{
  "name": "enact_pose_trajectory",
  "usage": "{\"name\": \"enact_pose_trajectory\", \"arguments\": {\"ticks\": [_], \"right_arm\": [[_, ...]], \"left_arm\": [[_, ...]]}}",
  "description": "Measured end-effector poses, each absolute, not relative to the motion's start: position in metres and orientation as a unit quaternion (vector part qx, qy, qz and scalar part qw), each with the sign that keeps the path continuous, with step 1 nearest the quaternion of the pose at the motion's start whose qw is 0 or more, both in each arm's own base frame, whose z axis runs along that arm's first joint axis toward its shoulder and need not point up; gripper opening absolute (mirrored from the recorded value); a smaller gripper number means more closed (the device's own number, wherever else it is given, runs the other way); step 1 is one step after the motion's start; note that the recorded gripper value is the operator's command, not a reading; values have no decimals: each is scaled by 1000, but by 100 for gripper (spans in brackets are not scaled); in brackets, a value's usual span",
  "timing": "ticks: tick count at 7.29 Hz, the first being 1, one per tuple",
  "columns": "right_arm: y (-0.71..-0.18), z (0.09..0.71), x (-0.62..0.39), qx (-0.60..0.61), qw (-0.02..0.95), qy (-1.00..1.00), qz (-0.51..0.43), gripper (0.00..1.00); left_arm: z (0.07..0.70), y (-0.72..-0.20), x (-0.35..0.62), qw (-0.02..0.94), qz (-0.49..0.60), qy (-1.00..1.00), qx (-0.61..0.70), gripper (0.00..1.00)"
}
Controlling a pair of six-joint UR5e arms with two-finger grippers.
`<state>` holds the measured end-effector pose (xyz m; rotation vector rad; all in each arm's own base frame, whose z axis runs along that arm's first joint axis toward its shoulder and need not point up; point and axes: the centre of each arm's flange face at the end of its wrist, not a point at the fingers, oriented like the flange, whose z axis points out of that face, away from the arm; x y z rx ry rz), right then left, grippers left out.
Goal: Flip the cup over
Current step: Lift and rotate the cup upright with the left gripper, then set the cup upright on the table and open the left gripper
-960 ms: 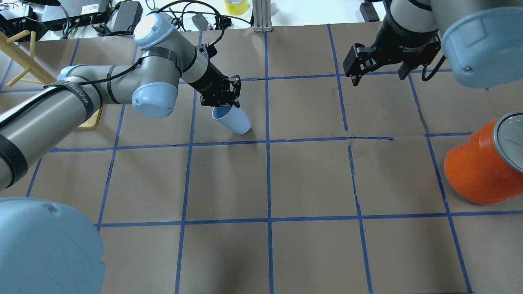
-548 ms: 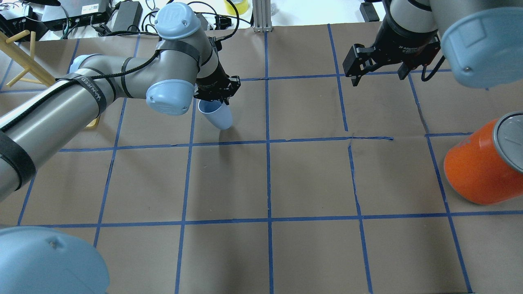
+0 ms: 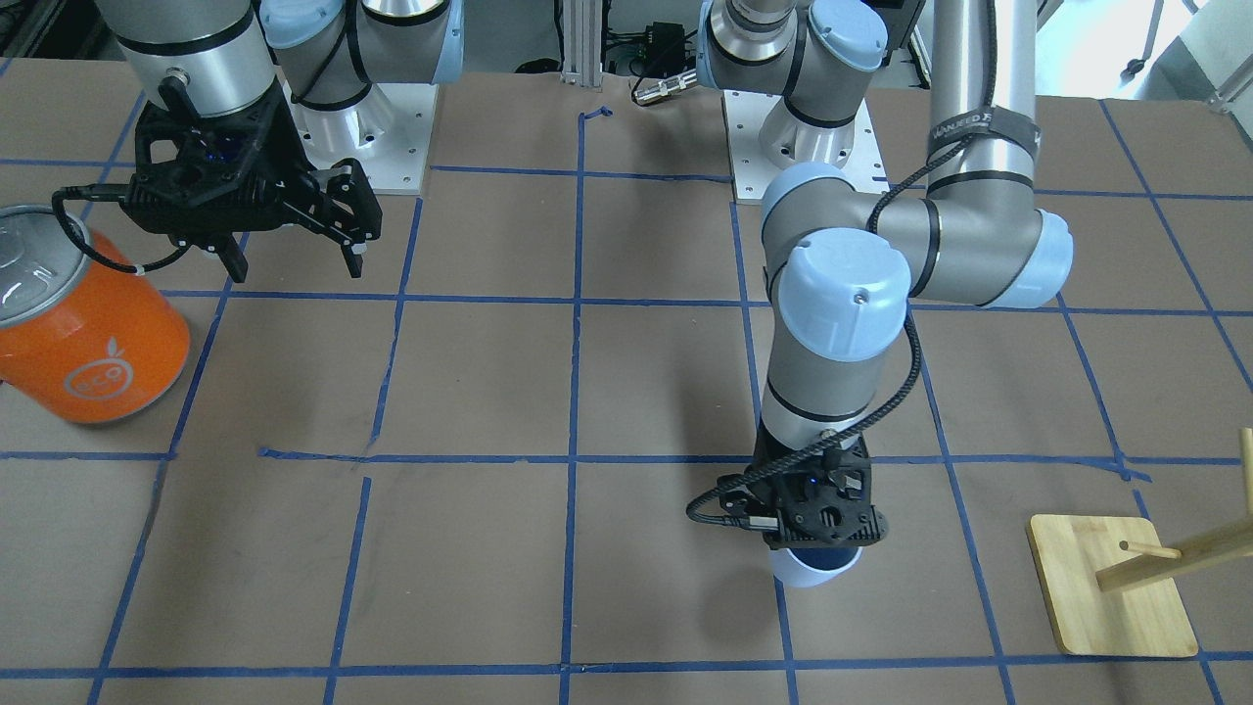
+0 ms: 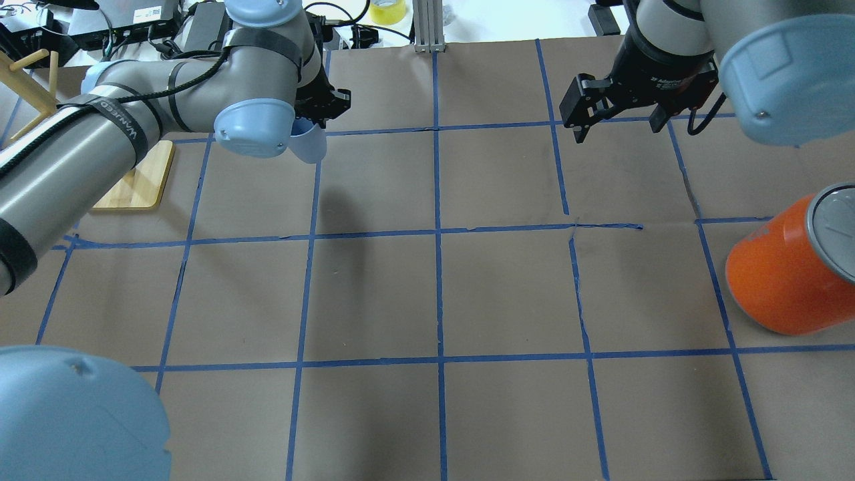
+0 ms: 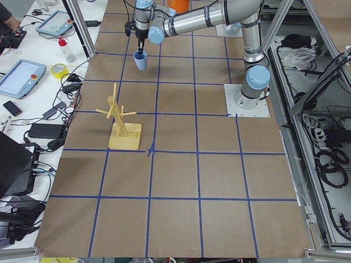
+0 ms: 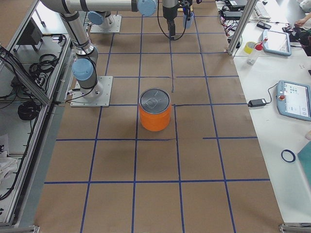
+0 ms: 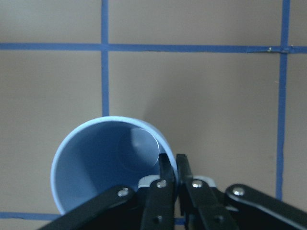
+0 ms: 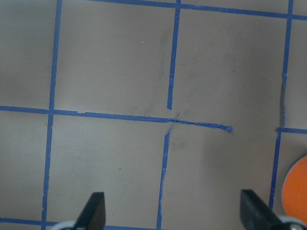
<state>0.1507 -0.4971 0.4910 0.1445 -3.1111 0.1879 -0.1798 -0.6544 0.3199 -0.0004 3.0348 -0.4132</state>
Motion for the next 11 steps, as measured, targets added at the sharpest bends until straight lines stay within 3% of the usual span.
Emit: {"name": "enact_pose_trajectory", "arguments": {"ticks": [7,8,9,10,11], "right_arm": [[-497,489,151,46,10,-997,58,100],[-497,489,151,46,10,-997,58,100],[-497,489,151,47,11,-997,58,100],[-497,489,151,47,11,-997,58,100],[-497,488,151,47,11,-997,57,100]], "left_arm": [[265,-663,-94,62,-91,994,29,2],[262,-663,-91,63,-88,994,33,45],[261,-662,-90,63,-87,994,35,80],[261,-661,-90,64,-86,994,34,100],[263,-658,-89,64,-85,994,32,100]]}}
